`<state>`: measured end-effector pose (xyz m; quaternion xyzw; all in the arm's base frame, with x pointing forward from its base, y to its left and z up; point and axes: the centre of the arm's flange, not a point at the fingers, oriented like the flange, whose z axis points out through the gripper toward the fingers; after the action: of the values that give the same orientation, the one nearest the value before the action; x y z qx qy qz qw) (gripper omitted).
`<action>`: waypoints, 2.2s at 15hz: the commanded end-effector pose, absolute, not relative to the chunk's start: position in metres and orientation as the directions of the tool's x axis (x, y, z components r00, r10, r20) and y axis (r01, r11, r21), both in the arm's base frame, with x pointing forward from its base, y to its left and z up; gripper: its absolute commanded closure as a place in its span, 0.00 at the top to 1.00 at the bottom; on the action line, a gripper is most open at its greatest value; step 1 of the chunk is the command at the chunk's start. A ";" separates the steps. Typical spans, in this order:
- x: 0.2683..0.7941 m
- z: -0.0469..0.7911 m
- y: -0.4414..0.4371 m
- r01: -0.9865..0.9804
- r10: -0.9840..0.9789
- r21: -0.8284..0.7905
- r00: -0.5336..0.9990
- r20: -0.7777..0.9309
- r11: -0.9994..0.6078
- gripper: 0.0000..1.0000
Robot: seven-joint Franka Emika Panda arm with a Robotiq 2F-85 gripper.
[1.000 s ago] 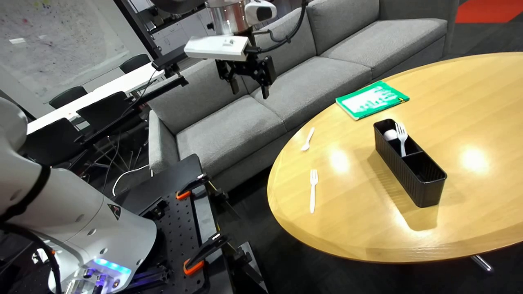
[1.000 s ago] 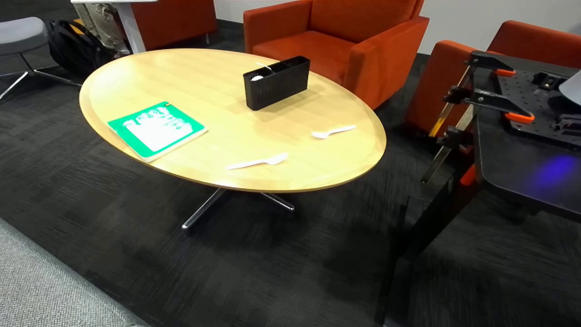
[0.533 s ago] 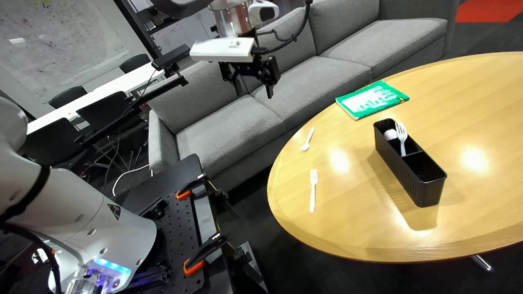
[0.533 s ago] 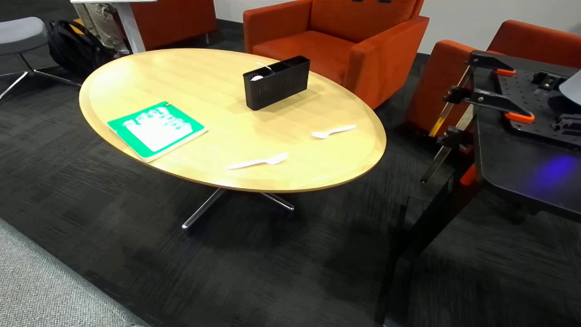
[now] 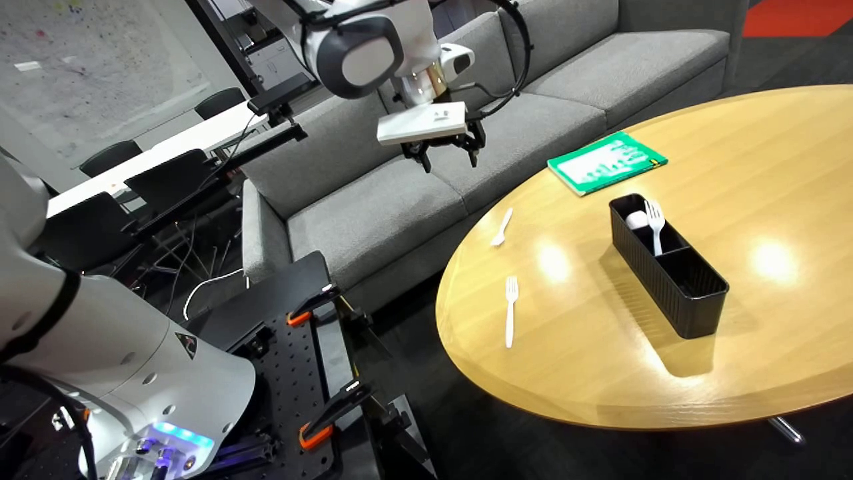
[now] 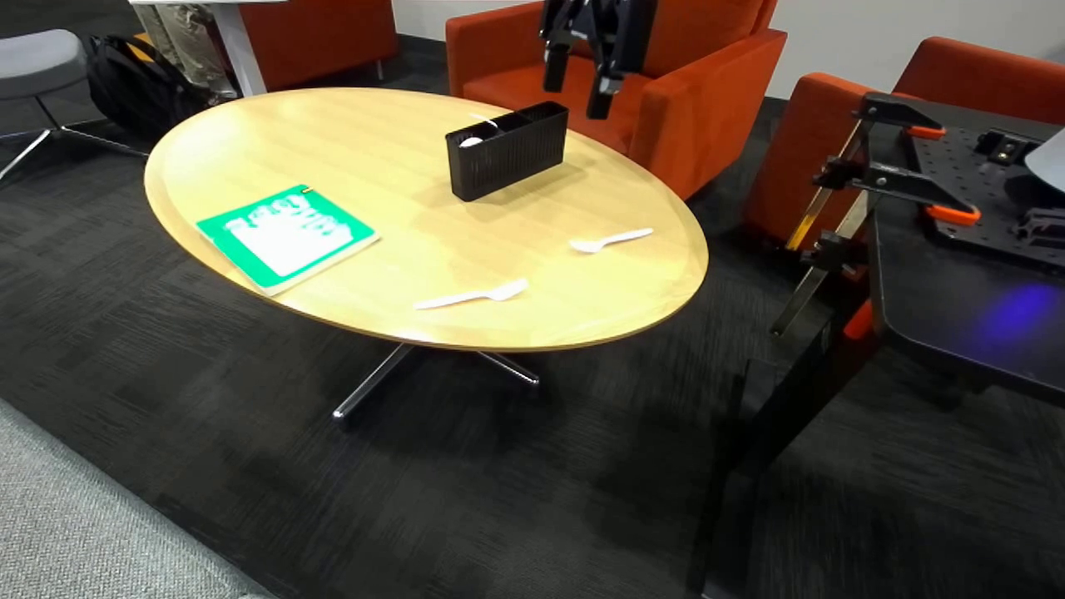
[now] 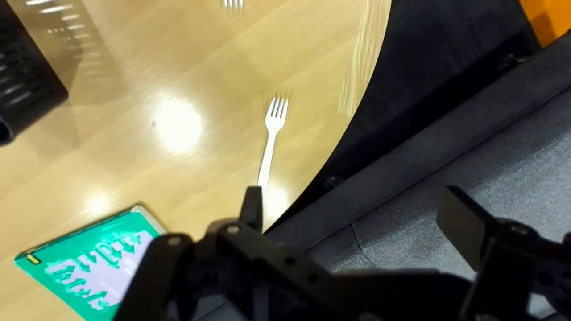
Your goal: Pick up the fork to the left and put it in the utensil rack
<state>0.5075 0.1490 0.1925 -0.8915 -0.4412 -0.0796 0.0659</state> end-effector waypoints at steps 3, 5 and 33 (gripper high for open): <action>0.582 0.116 0.173 0.811 0.793 -0.024 0.576 0.199 -0.584 1.00; 0.598 0.091 0.174 0.809 0.795 -0.005 0.579 0.181 -0.588 1.00; 0.610 -0.057 0.218 0.763 0.757 0.005 0.642 0.120 -0.647 1.00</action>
<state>0.6025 0.2173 -0.0513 -0.9014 -0.4284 -0.0521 0.0348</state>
